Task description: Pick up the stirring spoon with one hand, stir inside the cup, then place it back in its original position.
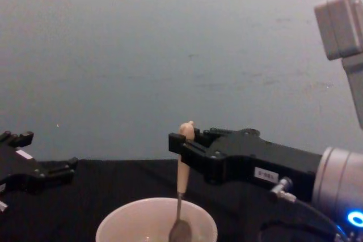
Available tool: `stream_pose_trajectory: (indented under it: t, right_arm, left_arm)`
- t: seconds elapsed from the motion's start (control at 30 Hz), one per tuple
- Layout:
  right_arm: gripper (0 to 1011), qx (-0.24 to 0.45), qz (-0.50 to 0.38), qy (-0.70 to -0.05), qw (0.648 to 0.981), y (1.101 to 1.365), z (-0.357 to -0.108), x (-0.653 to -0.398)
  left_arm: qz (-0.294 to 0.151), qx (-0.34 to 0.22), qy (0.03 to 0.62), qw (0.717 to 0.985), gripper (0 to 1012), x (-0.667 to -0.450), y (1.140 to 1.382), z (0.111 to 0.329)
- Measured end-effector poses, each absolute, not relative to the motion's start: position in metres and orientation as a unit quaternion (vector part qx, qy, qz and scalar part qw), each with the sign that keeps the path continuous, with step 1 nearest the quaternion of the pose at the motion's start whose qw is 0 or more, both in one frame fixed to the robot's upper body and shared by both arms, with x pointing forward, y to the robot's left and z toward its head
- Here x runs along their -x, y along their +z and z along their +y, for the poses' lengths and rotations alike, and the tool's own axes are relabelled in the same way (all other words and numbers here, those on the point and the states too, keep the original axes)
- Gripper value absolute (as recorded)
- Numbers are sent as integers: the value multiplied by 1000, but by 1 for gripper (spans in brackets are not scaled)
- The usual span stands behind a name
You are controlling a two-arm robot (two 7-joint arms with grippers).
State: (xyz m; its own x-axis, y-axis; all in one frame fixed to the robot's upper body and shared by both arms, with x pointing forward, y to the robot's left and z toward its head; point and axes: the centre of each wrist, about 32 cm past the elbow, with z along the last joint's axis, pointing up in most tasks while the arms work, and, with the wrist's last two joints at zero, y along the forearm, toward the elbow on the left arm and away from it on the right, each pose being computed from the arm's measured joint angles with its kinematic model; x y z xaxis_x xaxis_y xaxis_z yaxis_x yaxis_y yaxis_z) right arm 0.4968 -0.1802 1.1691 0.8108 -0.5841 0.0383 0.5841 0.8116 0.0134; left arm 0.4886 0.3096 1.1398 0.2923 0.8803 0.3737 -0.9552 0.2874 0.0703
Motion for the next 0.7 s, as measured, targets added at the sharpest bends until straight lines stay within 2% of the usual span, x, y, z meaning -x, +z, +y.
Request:
stream_pose_trajectory:
  t: [0.43, 0.7]
  right_arm:
    - [229, -2, -13, -290, 957, 1173, -191, -481]
    - [229, -2, -10, -274, 962, 1172, -184, -474]
  left_arm:
    - [-132, -141, 580, 791, 1001, -489, 1140, 310]
    - [-132, -141, 580, 791, 1001, -489, 1140, 310]
